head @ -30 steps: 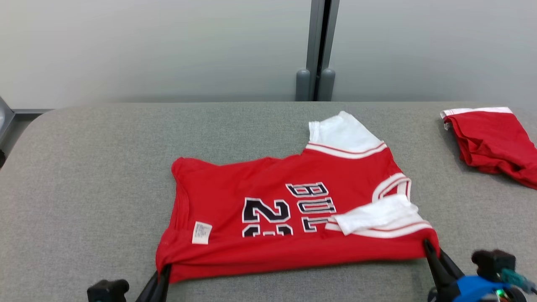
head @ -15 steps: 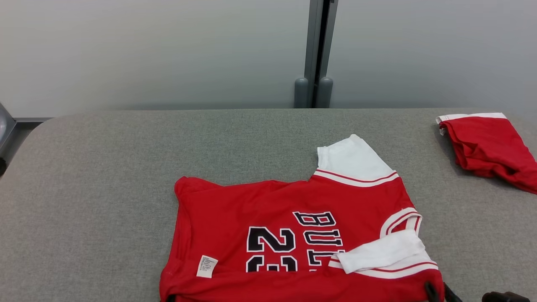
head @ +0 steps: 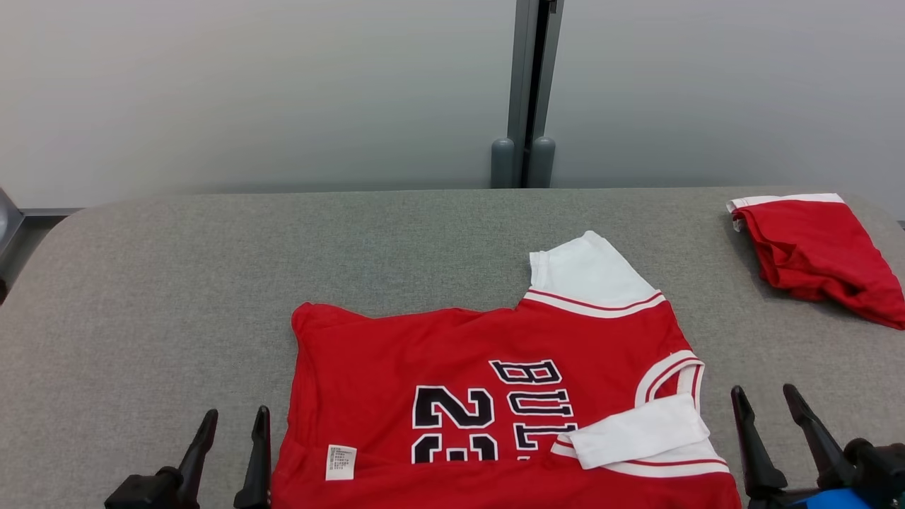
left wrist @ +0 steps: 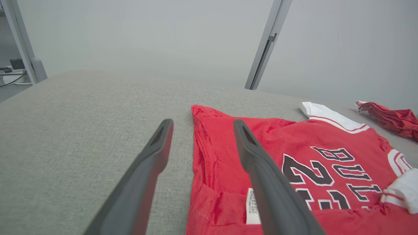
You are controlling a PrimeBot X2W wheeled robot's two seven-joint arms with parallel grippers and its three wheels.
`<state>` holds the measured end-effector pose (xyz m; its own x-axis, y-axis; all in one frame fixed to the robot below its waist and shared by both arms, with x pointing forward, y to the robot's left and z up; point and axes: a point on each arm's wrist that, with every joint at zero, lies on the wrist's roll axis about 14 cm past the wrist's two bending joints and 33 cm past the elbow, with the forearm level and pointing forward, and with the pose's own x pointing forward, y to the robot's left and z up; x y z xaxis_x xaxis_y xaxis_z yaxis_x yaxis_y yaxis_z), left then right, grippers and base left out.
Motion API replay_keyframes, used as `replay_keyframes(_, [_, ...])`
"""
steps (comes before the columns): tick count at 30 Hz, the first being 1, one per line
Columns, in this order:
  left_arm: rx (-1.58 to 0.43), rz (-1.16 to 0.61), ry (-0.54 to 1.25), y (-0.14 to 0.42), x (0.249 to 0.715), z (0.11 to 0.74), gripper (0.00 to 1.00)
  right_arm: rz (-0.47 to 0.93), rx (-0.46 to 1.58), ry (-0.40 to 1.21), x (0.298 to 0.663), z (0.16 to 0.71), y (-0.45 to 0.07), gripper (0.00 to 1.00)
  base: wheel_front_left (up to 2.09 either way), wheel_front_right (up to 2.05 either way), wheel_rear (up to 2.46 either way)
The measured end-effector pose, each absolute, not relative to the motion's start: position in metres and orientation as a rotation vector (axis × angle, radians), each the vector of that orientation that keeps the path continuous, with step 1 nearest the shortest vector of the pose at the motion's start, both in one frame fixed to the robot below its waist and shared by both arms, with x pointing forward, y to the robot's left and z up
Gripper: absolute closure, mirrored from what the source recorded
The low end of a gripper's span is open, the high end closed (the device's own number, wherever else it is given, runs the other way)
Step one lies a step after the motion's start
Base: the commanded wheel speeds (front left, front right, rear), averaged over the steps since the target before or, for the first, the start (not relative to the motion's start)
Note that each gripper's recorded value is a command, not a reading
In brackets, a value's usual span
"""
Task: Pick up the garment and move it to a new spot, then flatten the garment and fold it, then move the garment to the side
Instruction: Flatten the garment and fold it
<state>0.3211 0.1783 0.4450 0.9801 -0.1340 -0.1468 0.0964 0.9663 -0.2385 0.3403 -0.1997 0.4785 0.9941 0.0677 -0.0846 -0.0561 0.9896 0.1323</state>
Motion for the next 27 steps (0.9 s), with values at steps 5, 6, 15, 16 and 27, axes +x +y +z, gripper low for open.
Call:
replay_keyframes(5, [-0.184,-0.094,0.059,0.182,0.336,0.473,0.00,0.085,0.115,-0.045,0.353,0.507,-0.189,0.00,0.00,0.00,0.00])
replay_keyframes(6, [-0.178,-0.090,0.041,0.183,0.338,0.478,0.00,0.091,0.113,-0.067,0.356,0.512,-0.186,0.00,0.00,0.00,0.00])
replay_keyframes(15, [-0.107,-0.045,-0.047,0.195,0.352,0.500,0.00,0.109,0.140,-0.121,0.364,0.520,-0.168,0.00,0.00,0.00,0.00])
replay_keyframes(16, [-0.097,-0.039,-0.050,0.197,0.352,0.501,0.00,0.107,0.141,-0.113,0.364,0.517,-0.168,0.00,0.00,0.00,0.00])
replay_keyframes(27, [-0.068,-0.027,-0.007,0.199,0.348,0.485,0.00,0.094,0.142,-0.041,0.359,0.493,-0.167,0.00,0.00,0.00,0.00])
